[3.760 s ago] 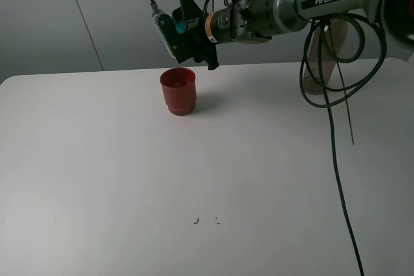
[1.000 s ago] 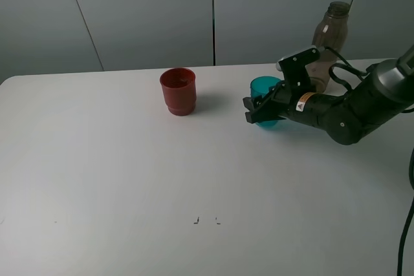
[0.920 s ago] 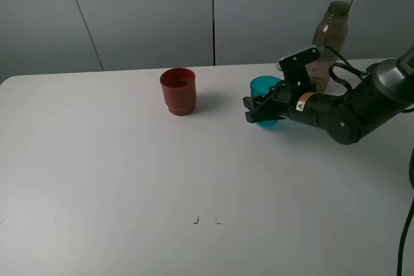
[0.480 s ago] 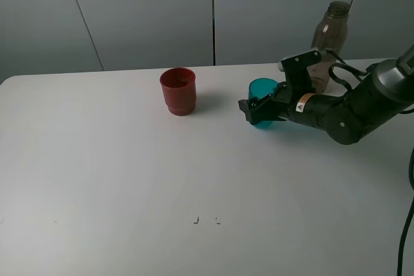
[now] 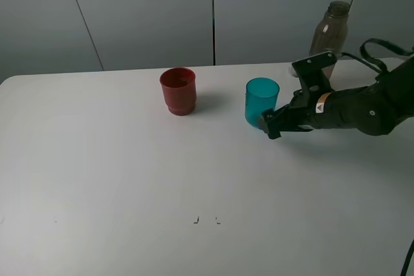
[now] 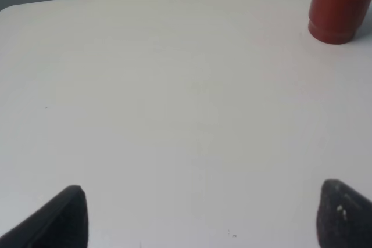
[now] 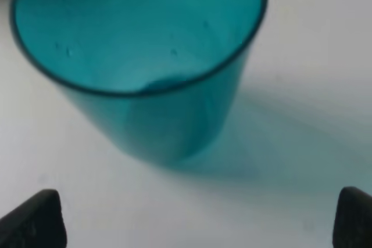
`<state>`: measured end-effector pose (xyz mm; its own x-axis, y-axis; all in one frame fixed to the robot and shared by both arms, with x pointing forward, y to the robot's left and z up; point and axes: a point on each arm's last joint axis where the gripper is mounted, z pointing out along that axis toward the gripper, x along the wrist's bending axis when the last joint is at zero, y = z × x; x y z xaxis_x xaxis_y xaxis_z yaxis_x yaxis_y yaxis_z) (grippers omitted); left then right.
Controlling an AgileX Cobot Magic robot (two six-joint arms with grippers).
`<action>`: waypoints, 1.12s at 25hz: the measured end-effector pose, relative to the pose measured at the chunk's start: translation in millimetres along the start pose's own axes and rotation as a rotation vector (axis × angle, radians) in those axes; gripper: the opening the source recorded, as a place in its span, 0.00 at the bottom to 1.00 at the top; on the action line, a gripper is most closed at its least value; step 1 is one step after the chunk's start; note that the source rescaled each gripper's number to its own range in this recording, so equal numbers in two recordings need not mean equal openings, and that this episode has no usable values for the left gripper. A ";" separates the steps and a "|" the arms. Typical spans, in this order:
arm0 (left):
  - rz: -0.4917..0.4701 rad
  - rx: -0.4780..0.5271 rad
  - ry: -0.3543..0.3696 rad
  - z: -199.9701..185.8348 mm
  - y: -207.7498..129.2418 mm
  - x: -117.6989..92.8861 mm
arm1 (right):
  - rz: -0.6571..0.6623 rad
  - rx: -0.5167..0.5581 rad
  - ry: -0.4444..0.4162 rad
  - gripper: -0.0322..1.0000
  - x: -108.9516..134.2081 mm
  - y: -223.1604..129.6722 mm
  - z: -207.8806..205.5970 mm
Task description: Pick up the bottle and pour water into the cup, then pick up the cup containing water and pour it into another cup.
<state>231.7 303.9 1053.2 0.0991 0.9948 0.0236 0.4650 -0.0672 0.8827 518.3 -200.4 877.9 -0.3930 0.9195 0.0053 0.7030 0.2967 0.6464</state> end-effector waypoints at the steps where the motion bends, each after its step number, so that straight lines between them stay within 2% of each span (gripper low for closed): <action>1: 0.000 0.000 0.000 0.0 0.0 0.0 | 0.000 0.035 -0.016 0.99 -1.2 1.3 -9.8; 4: 0.000 0.000 0.000 0.0 0.0 0.0 | 0.021 0.141 -0.070 0.99 -4.9 4.3 -41.8; 10: 0.000 0.000 0.000 0.0 0.0 0.0 | 0.065 0.196 -0.152 1.00 -7.9 10.8 -122.3; 15: 0.000 0.000 0.000 0.0 0.0 0.0 | 0.147 0.157 -0.164 1.00 -3.5 2.0 -193.8; 19: 0.000 0.000 0.000 0.0 0.0 0.0 | 0.191 0.128 -0.130 1.00 4.1 -19.2 -244.6; 24: 0.000 0.000 0.000 0.0 0.0 0.0 | 0.164 0.087 -0.118 1.00 9.5 -50.8 -288.9; 28: 0.000 0.000 0.000 0.0 0.0 0.0 | 0.140 -0.010 -0.118 1.00 12.0 -71.3 -313.3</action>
<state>231.7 303.9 1053.2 0.0991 0.9948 0.0236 0.4650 -0.0672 0.8827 277.7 -291.3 1070.9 -0.2194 0.9756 0.0064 0.7398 0.1621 0.6530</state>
